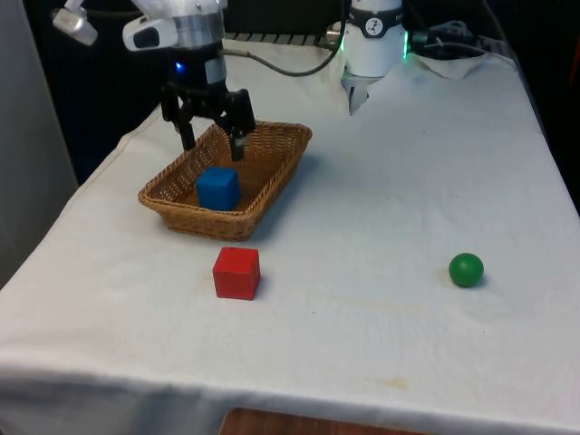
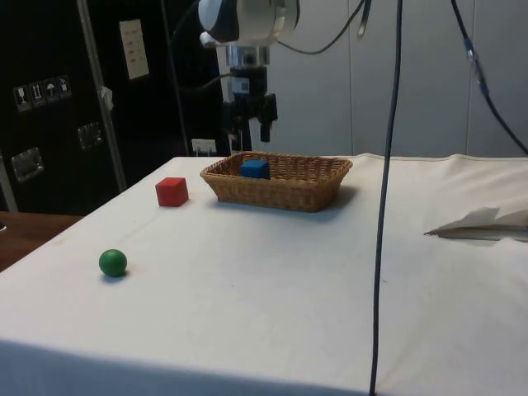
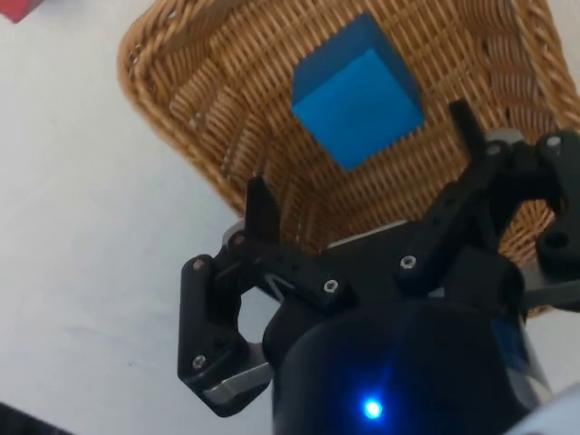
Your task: Place all non-red objects into the basket.
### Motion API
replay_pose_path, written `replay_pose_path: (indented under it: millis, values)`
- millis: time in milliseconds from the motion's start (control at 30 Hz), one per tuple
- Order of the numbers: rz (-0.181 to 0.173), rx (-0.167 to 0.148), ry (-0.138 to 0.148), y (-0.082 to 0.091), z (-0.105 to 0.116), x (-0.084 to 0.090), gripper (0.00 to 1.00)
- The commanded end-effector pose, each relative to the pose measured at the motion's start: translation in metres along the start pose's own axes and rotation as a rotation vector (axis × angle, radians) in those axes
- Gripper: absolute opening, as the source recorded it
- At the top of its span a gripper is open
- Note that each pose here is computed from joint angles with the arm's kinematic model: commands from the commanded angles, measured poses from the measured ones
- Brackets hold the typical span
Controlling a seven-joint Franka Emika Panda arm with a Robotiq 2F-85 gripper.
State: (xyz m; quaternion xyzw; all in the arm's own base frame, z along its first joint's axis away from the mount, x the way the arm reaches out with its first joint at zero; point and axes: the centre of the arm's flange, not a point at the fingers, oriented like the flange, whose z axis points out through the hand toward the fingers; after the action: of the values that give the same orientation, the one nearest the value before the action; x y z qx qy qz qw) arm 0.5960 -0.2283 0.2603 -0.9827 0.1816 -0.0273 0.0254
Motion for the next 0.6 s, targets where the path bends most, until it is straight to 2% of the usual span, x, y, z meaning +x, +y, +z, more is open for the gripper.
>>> replay_pose_path:
  millis: [0, 200, 233, 567]
  values:
    - [0.005, -0.004, -0.002, -0.002, -0.007, -0.001, 1.00]
    - [0.007, 0.008, 0.006, -0.019, -0.028, -0.004, 1.00]
    - [0.005, 0.014, 0.006, -0.018, -0.027, -0.002, 1.00]
    - [-0.001, 0.008, 0.006, -0.056, -0.037, -0.011, 1.00]
